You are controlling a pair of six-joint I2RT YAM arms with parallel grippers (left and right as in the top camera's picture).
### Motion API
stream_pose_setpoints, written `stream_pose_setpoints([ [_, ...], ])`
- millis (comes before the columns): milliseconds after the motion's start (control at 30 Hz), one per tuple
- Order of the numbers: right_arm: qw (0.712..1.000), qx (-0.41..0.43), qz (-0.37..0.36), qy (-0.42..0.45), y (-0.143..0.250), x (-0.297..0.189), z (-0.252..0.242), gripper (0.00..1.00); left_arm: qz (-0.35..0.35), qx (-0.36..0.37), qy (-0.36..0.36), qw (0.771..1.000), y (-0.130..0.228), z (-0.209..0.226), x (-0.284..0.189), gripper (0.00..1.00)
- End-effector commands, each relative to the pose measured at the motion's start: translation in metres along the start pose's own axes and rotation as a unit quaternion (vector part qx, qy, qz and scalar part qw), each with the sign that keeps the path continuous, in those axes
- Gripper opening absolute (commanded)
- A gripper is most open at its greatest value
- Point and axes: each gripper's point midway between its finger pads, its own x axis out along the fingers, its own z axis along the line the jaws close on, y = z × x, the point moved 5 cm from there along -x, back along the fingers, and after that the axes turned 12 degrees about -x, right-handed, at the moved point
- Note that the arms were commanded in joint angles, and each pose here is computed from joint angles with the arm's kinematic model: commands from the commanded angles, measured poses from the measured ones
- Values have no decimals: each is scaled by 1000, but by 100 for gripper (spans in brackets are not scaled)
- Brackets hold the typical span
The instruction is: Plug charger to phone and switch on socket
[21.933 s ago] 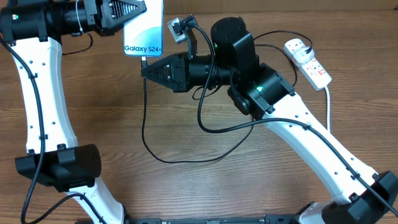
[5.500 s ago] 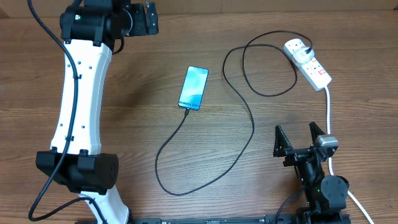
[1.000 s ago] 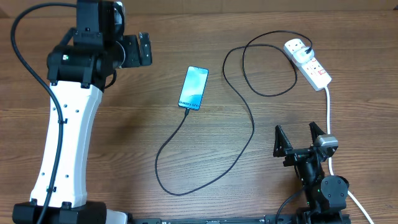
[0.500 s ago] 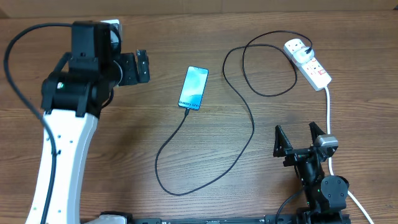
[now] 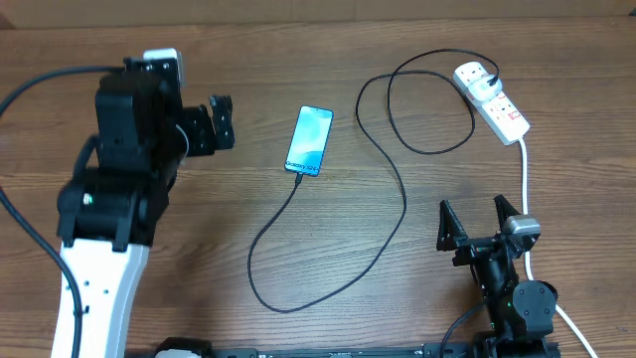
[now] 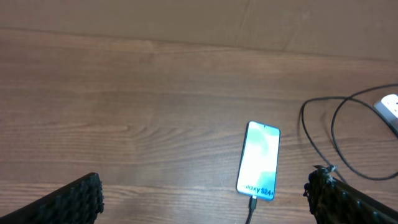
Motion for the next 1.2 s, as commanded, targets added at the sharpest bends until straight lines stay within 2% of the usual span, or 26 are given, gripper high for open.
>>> stream_pose_setpoints([
  [0,1000,-1,-4,2,1,0,0,100,-23,23,7,999,7,3,-14,100],
  [533,1000,-1,-4,2,1,0,0,100,-108,44,37,992,17,10,-62,100],
  [1167,1000,-1,-4,2,1,0,0,100,-112,44,39,992,17,10,-66,100],
])
